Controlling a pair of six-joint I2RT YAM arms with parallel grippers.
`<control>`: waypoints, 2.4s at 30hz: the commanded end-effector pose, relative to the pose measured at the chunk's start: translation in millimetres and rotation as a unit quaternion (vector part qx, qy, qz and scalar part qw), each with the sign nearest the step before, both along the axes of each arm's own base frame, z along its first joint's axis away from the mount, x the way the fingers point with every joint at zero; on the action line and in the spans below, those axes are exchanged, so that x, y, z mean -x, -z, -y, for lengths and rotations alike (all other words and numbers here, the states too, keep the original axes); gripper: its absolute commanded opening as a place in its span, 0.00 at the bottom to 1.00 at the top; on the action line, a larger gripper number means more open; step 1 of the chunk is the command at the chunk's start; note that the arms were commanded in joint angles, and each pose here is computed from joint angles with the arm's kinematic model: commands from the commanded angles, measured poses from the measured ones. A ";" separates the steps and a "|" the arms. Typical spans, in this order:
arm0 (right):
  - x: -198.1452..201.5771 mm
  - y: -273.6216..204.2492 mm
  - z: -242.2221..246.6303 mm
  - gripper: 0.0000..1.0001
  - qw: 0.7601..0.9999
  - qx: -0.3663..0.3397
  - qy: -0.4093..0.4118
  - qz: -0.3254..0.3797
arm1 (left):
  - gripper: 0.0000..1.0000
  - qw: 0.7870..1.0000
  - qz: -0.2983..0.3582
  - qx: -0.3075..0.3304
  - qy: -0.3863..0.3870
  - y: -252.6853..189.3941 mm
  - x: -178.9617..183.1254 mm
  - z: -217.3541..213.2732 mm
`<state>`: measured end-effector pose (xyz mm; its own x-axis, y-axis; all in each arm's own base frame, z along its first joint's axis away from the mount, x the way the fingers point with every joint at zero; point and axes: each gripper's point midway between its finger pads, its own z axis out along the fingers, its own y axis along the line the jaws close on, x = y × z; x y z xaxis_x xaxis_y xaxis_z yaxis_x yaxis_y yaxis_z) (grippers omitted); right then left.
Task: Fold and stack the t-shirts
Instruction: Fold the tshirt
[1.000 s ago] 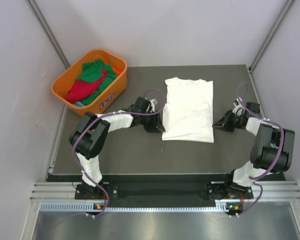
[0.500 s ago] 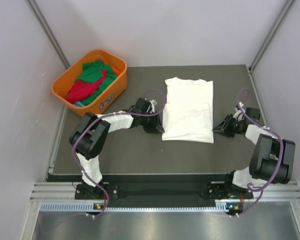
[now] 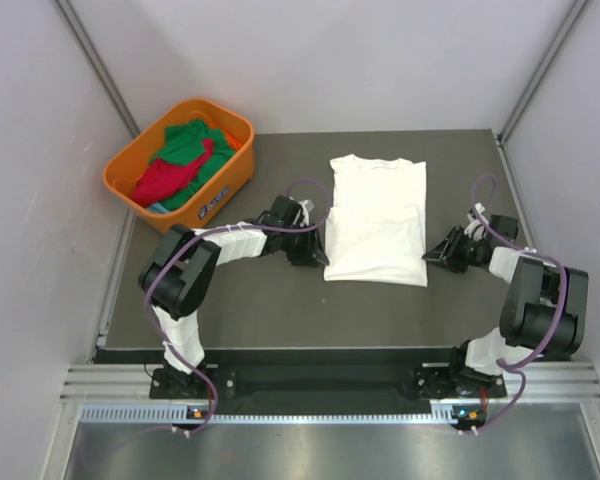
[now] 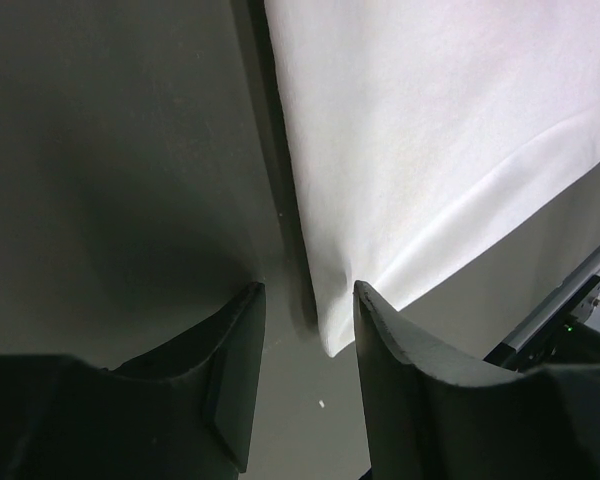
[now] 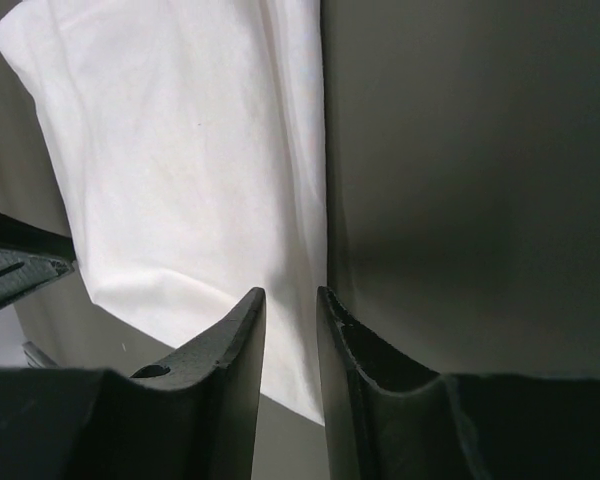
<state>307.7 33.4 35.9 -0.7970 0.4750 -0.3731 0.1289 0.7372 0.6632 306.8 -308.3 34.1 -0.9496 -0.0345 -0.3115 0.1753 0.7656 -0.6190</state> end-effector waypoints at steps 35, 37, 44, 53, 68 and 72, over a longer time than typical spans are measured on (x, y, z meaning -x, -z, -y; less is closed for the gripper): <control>5.6 -4.7 -0.3 0.00 1.000 0.000 0.014 0.003 | 0.45 1.000 0.013 0.009 -0.007 -19.2 6.2 -2.6; 7.9 -2.0 1.7 0.00 1.000 0.002 0.019 0.000 | 0.45 1.000 0.015 0.010 -0.008 -21.6 7.1 -3.7; 14.8 5.7 4.5 0.00 0.999 0.009 0.032 -0.002 | 0.45 1.000 0.017 0.016 -0.006 -27.8 8.5 -3.2; 4.3 -16.2 12.0 0.00 0.999 0.015 0.036 0.029 | 0.46 1.000 0.010 0.024 -0.004 -28.2 12.8 -2.0; 20.2 0.2 18.8 0.00 0.997 0.028 0.065 -0.006 | 0.47 0.999 0.003 0.034 0.005 -23.0 23.4 6.4; 19.6 -2.3 19.3 0.00 0.997 0.028 0.068 -0.004 | 0.47 1.000 0.001 0.029 0.005 -19.1 25.3 4.1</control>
